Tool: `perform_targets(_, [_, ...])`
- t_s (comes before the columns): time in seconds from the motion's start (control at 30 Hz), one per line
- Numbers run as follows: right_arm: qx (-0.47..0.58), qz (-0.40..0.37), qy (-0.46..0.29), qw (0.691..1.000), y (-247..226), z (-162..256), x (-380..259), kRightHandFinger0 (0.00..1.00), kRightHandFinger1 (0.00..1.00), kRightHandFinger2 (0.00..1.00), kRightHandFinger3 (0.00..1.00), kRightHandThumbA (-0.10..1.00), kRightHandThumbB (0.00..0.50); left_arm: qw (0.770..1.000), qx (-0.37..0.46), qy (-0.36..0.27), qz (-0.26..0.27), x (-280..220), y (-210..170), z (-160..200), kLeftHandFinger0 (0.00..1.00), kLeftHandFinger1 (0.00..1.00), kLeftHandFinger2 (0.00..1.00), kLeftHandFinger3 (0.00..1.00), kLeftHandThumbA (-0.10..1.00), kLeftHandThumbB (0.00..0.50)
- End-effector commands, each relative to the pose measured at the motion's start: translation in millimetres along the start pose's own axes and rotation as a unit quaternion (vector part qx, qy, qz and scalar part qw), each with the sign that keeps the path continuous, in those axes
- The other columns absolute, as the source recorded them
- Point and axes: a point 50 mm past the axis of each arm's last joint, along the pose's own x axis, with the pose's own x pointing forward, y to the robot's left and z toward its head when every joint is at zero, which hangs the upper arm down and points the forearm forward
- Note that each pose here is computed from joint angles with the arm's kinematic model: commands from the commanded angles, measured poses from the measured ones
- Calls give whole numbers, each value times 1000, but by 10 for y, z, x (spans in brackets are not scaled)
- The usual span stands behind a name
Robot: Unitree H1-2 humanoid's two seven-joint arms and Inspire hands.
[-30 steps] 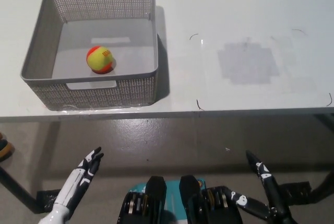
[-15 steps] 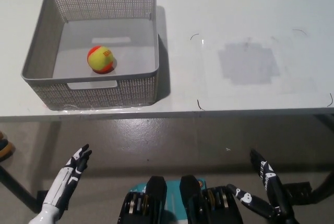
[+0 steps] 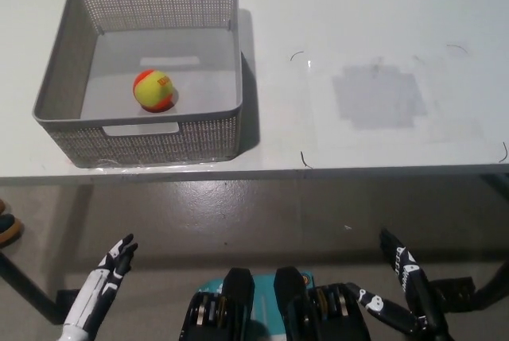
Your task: Use the right hand to pick up a tennis ball and put it into a container on the left side
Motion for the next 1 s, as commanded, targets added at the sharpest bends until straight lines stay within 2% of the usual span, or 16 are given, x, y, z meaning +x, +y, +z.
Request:
perform_targets(0.0, [10,13,-38,999,-29,84,51,1000,1000,1000,1000,984,265,1000,-2,-20,10,-14,47,84,1000,1000,1000,1000,986,285])
perform_targets(0.13, [6,20,-37,999,-25,84,60,1000,1000,1000,1000,974,250,1000,-9,-16,8,-24,47,104,1000,1000,1000,1000,969,276])
perform_targets(0.23, [2,18,-31,999,-16,51,0,1000,1000,1000,1000,989,270,1000,-12,-13,6,-65,24,82,1000,1000,1000,1000,977,286])
perform_targets(0.37, [6,15,-27,999,-33,30,-59,1000,1000,1000,1000,980,271,1000,-10,-13,0,-80,-9,79,1000,1000,1000,1000,988,277])
perform_targets(0.57, [3,20,-29,999,-39,39,-74,1000,1000,1000,1000,963,225,1000,-5,-9,-8,-75,-5,99,1000,1000,1000,1000,982,271])
perform_targets(0.7, [1,19,-33,999,-48,59,-32,1000,1000,1000,1000,980,256,1000,-9,-10,-6,-40,1,124,1000,1000,1000,1000,953,263])
perform_targets(0.87, [-7,28,-38,999,-65,90,7,979,1000,1000,1000,992,228,1000,-13,-15,-10,6,11,137,1000,1000,1000,1000,935,268])
perform_targets(0.97, [-12,27,-41,999,-78,106,43,964,1000,1000,1000,1000,250,1000,-15,-18,-12,33,13,160,1000,1000,1000,1000,929,259])
